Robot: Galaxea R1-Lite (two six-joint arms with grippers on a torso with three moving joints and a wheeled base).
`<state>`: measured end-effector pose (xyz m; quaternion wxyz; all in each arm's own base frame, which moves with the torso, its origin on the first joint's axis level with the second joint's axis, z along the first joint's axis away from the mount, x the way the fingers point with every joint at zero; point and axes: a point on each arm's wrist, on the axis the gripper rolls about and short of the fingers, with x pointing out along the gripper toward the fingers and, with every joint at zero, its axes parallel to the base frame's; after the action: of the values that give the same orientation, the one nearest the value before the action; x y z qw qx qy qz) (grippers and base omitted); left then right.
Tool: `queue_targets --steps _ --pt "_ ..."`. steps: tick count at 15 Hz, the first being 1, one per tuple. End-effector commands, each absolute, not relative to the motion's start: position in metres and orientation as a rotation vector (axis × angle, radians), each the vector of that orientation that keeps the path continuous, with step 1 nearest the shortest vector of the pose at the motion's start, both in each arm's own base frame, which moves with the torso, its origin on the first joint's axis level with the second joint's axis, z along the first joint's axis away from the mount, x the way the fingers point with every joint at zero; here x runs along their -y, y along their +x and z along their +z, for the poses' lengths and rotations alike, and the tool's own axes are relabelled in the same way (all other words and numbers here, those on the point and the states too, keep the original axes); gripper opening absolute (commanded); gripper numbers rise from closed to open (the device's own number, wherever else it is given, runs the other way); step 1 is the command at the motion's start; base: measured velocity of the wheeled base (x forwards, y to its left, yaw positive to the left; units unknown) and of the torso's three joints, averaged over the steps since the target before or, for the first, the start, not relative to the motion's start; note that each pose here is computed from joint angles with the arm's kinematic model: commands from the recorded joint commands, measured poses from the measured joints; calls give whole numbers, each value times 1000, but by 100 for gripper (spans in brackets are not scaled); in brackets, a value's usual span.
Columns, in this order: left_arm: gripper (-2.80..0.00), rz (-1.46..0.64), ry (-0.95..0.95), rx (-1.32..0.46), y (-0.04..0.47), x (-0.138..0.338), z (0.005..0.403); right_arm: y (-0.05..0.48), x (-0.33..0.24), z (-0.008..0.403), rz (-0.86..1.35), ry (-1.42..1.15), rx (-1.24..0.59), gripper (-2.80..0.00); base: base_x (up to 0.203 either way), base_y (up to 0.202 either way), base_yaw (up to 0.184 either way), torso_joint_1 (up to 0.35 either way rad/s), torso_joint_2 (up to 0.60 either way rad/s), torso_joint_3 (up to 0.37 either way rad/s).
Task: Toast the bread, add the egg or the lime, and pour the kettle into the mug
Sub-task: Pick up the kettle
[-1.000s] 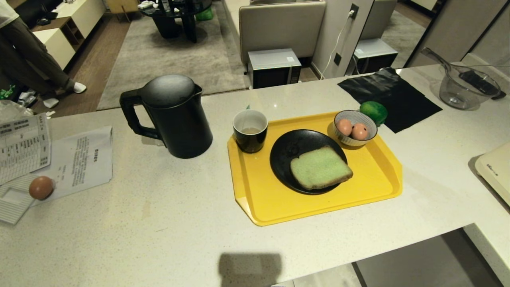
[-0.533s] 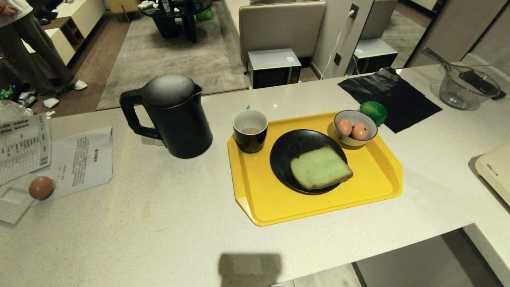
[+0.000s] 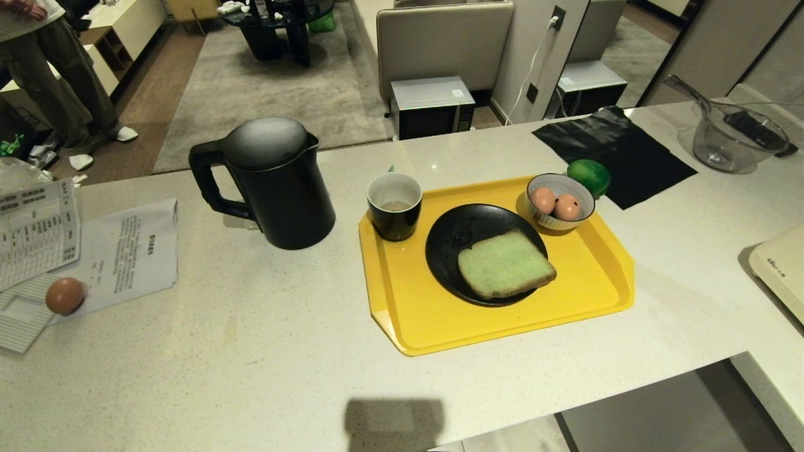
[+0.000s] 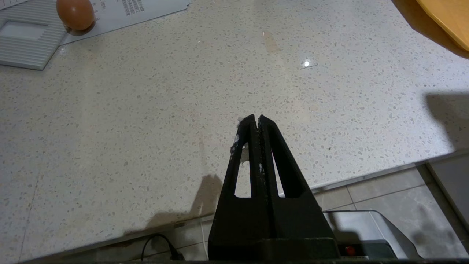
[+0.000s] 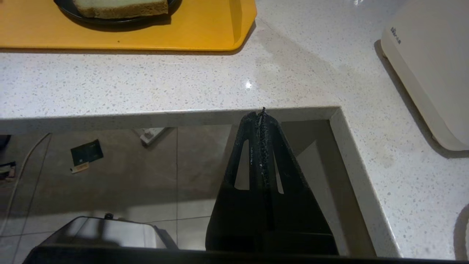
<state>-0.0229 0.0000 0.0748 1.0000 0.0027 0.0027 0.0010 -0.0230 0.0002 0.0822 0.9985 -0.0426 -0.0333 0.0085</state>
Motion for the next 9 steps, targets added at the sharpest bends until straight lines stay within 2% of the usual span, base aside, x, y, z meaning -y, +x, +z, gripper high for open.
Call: queue_targets --steps 1,9 --pt "-280 2 6 -5 -23 0 75 -21 0 76 14 -41 31 -280 0 0 0 0 0 0" --pt "-280 2 6 -6 -23 0 74 -21 0 75 12 -23 36 -280 0 0 0 0 0 0"
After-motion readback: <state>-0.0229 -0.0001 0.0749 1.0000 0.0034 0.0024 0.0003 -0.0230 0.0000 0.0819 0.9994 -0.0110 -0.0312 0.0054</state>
